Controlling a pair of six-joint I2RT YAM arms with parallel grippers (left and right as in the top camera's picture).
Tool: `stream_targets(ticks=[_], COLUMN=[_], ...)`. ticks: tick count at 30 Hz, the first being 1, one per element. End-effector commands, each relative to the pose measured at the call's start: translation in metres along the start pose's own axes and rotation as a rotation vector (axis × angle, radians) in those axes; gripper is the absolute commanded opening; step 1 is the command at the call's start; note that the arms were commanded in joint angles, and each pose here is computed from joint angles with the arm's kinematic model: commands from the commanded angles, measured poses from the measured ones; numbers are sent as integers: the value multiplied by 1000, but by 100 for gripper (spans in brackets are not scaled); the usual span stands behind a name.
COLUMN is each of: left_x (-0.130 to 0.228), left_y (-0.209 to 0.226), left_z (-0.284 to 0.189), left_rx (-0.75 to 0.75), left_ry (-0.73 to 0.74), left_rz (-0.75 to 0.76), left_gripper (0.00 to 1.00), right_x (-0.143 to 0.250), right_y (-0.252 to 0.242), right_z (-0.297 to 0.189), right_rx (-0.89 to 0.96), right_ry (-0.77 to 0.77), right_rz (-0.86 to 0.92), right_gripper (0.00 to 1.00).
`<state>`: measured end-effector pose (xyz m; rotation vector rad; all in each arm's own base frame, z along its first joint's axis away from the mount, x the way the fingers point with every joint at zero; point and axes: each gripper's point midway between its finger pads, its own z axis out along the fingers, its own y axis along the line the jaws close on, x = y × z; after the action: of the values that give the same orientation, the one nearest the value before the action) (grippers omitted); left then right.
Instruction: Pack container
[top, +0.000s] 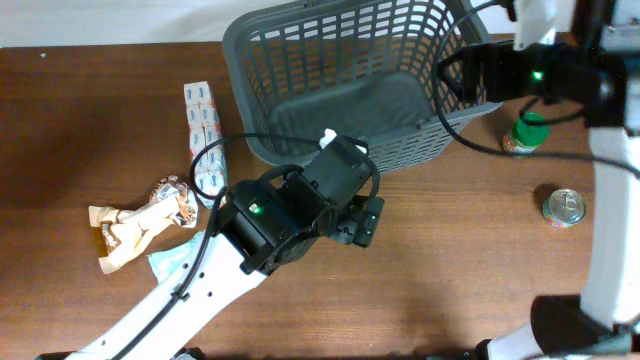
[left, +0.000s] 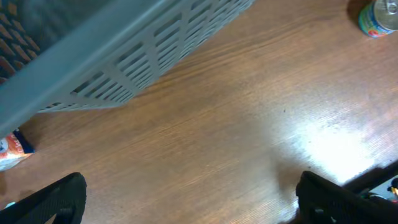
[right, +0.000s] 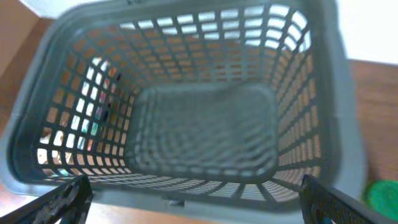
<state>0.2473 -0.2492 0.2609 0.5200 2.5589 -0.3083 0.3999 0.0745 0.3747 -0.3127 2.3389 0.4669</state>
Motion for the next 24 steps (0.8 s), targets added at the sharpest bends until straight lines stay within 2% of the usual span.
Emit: stream_targets(ticks=[1, 9, 16, 24], left_x=[2, 3, 4, 4], left_y=[-11, -15, -16, -16], left_z=[-8, -6, -7, -7], left_rx=[38, 43, 50, 50], left_ry=[-8, -3, 0, 0], left_rz=[8, 19, 18, 18], left_gripper=[100, 100, 100, 100], right_x=[2, 7, 18, 27], right_y=[12, 9, -22, -40], right_z=[12, 34, 62, 102], right_rx=[-82, -123, -17, -17], right_ry=[23, 69, 144, 206], right_rz=[-26, -1, 22, 48], right_gripper=[99, 99, 99, 99])
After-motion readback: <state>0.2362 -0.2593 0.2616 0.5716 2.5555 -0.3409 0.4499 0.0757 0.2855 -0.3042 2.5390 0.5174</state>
